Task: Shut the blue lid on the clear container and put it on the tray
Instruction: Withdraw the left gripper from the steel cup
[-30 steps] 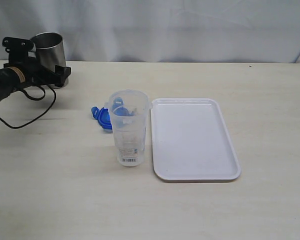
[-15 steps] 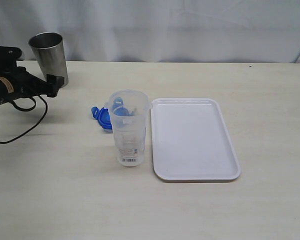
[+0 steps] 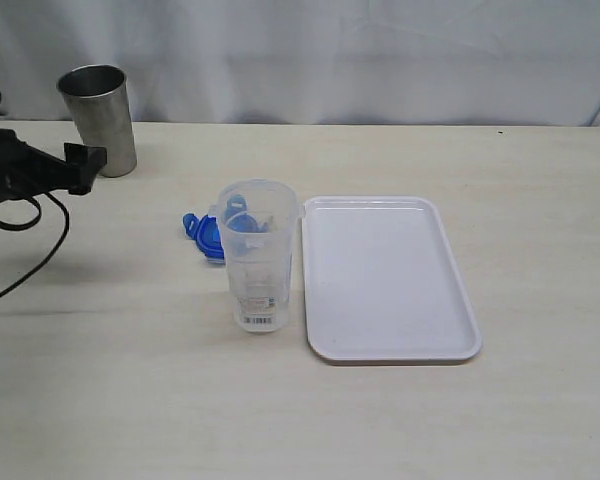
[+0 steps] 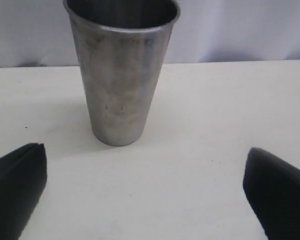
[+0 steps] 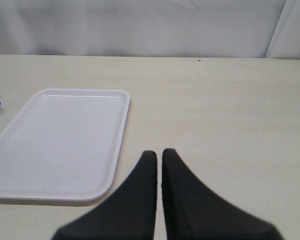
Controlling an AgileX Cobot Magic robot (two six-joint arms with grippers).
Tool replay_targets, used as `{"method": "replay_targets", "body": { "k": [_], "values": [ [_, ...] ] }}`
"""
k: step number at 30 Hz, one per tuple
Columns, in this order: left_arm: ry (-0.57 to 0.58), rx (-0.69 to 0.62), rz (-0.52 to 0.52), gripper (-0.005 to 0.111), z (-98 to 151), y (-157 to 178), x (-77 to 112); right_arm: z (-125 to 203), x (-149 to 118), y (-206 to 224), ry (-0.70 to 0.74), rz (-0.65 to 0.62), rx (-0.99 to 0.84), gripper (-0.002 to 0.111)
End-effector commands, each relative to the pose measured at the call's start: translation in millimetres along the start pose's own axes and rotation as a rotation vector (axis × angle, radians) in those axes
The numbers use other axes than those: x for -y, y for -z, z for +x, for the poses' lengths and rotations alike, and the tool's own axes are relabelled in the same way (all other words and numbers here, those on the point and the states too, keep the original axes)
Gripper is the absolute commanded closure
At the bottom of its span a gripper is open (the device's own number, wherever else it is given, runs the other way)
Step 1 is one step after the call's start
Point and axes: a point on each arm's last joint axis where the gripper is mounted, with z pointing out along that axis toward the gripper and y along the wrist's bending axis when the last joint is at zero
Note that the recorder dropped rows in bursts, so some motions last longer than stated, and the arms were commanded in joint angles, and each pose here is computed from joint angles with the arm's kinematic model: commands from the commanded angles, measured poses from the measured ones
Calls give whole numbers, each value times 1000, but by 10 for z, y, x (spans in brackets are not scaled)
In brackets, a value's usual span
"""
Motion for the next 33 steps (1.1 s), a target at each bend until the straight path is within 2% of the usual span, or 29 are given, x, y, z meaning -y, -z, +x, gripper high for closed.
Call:
{"method": "replay_targets", "body": {
  "k": [1, 3, 8, 12, 14, 17, 19, 20, 21, 22, 24, 25, 30, 33],
  "values": [
    [32, 3, -51, 4, -258, 276, 21, 3, 1, 0, -1, 3, 6, 104],
    [16, 4, -67, 4, -380, 404, 38, 3, 1, 0, -1, 3, 6, 104],
    [-163, 32, -63, 4, -631, 686, 115, 3, 1, 0, -1, 3, 6, 104],
    [-273, 111, -52, 4, -844, 919, 193, 3, 1, 0, -1, 3, 6, 104],
    [-274, 177, -62, 4, -985, 1089, 235, 3, 1, 0, -1, 3, 6, 104],
    [-137, 243, -89, 4, -1121, 1289, 251, 3, 1, 0, -1, 3, 6, 104],
    [-54, 245, -150, 14, -1191, 1451, 227, 3, 1, 0, -1, 3, 6, 104],
    [-69, 235, -189, 31, -1243, 1545, 217, 3, 1, 0, -1, 3, 6, 104],
    [-89, 241, -195, 37, -1266, 1584, 223, 3, 1, 0, -1, 3, 6, 104],
    [-121, 258, -198, 51, -1303, 1654, 243, 3, 1, 0, -1, 3, 6, 104],
    [-15, 277, -193, 65, -1333, 1699, 245, 3, 1, 0, -1, 3, 6, 104],
    [7, 253, -213, 69, -1351, 1703, 246, 3, 1, 0, -1, 3, 6, 104],
    [-13, 20, -322, 69, -1534, 1604, 394, 3, 1, 0, -1, 3, 6, 104],
    [26, -151, -217, 69, -1558, 1467, 542, 3, 1, 0, -1, 3, 6, 104]
  ]
}}
